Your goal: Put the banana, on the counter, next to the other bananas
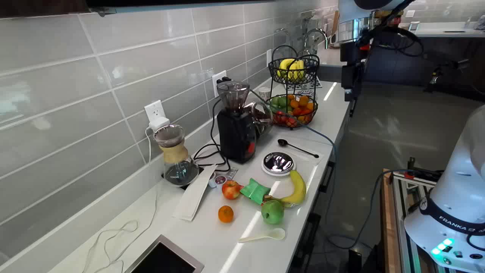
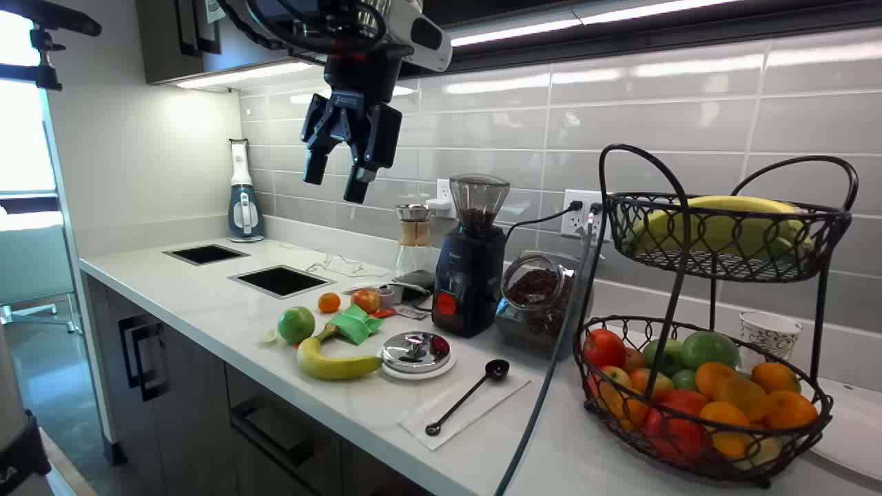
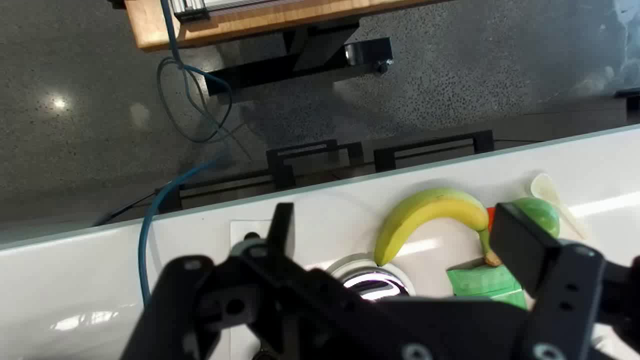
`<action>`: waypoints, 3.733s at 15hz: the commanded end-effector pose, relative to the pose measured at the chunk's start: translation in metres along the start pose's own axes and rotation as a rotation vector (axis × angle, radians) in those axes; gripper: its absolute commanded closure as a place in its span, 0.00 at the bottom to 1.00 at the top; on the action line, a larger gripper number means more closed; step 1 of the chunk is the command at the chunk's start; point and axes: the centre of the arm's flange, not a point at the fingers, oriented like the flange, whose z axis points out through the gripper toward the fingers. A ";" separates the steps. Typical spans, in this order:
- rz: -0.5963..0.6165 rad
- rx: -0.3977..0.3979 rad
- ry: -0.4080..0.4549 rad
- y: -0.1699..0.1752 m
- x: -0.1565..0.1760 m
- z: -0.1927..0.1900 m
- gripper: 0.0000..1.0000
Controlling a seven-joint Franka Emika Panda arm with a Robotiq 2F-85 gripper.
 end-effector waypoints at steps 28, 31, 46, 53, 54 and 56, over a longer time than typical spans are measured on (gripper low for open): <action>-0.316 0.069 0.197 -0.108 -0.046 0.108 0.00; -0.321 0.055 0.162 -0.105 -0.025 0.080 0.00; -0.072 -0.199 0.419 -0.117 0.019 0.134 0.00; 0.254 -0.151 0.358 -0.112 0.043 0.185 0.00; 0.292 -0.155 0.318 -0.108 0.043 0.193 0.00; 0.344 -0.180 0.275 -0.101 0.043 0.213 0.00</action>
